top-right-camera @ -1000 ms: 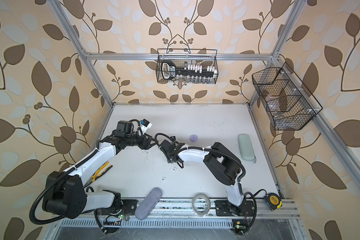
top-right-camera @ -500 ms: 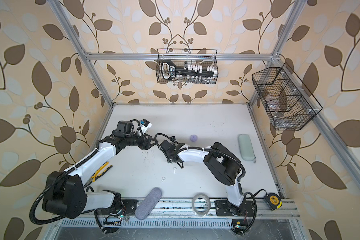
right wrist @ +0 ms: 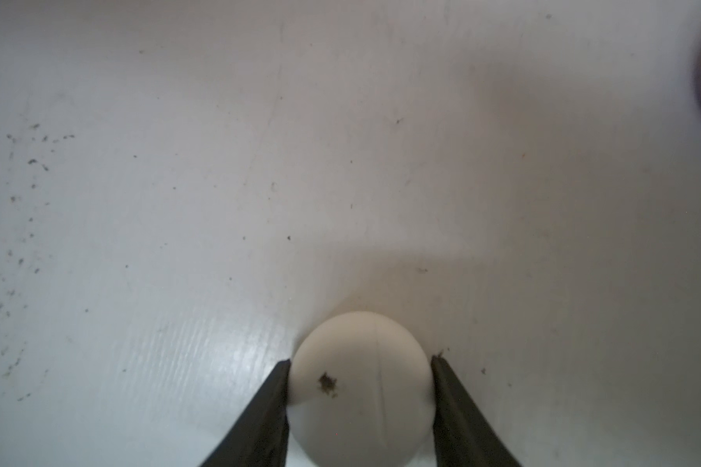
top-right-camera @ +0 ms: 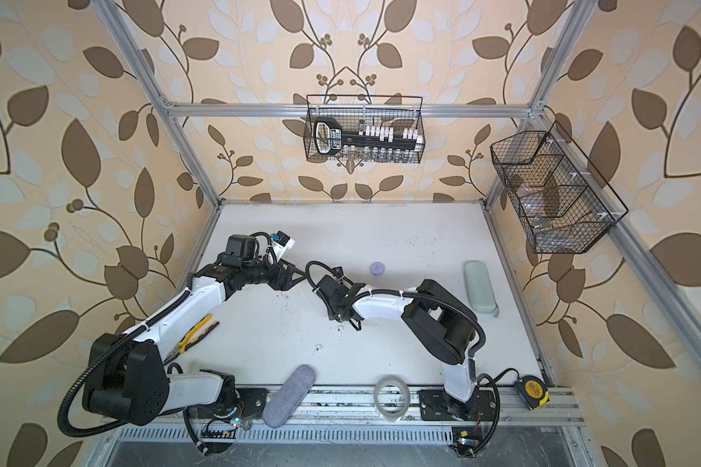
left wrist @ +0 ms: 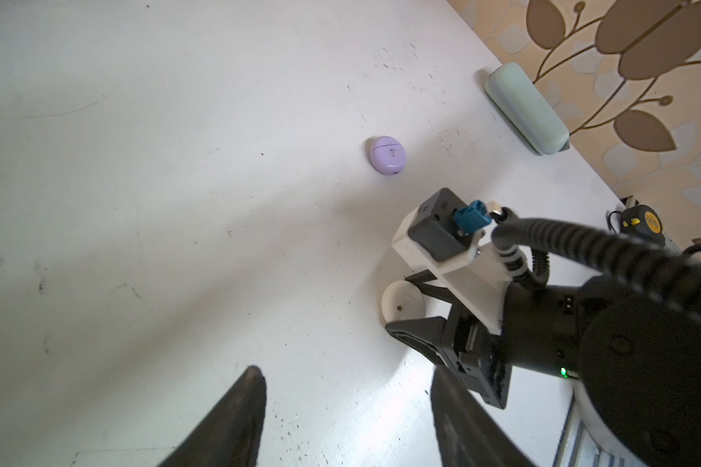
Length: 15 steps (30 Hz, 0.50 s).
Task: Insert the wireless bluetooth earbuds into the charging case
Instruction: 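Lower the right gripper around the small white round case and close it, then lift the white case with the right gripper while the left gripper moves toward it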
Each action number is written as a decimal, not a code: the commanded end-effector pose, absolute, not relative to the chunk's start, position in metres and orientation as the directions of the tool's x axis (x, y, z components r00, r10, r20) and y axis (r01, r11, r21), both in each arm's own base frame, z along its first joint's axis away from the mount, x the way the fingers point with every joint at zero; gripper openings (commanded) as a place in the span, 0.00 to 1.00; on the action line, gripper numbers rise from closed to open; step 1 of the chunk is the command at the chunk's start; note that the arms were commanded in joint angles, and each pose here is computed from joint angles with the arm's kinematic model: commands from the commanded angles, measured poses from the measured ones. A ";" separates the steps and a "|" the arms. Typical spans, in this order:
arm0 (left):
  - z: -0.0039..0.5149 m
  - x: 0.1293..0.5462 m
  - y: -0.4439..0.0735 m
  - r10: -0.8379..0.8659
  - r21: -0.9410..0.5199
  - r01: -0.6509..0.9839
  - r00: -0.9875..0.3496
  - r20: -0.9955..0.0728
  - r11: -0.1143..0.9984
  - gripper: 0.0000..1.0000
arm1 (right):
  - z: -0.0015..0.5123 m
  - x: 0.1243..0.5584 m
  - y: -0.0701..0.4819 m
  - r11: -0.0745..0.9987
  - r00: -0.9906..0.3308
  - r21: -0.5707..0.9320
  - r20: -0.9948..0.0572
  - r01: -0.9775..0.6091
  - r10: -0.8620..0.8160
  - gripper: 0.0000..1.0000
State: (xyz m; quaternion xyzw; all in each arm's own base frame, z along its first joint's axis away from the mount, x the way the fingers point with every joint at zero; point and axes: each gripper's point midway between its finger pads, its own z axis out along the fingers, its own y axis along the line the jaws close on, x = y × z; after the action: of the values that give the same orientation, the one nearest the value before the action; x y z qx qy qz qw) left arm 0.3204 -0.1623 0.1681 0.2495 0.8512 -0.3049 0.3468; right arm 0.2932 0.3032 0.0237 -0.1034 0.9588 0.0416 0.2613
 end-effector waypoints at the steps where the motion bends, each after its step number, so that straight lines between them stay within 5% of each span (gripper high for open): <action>1: 0.182 0.324 -0.161 0.200 -0.340 0.642 -0.617 -0.761 0.688 0.66 | 0.042 0.291 0.308 0.959 -0.804 0.068 -0.564 -0.276 -0.191 0.44; 15: 0.198 0.328 -0.163 0.195 -0.369 0.631 -0.643 -0.741 0.682 0.67 | 0.097 0.262 0.313 0.881 -0.626 0.043 -0.720 -0.470 -0.299 0.43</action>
State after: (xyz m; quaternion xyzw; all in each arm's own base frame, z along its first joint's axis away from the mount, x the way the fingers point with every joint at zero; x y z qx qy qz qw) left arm 0.3245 -0.1626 0.1791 0.2441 0.8555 -0.3058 0.3392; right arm 0.2633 0.3105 0.0812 -0.1926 0.9134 0.1087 0.3417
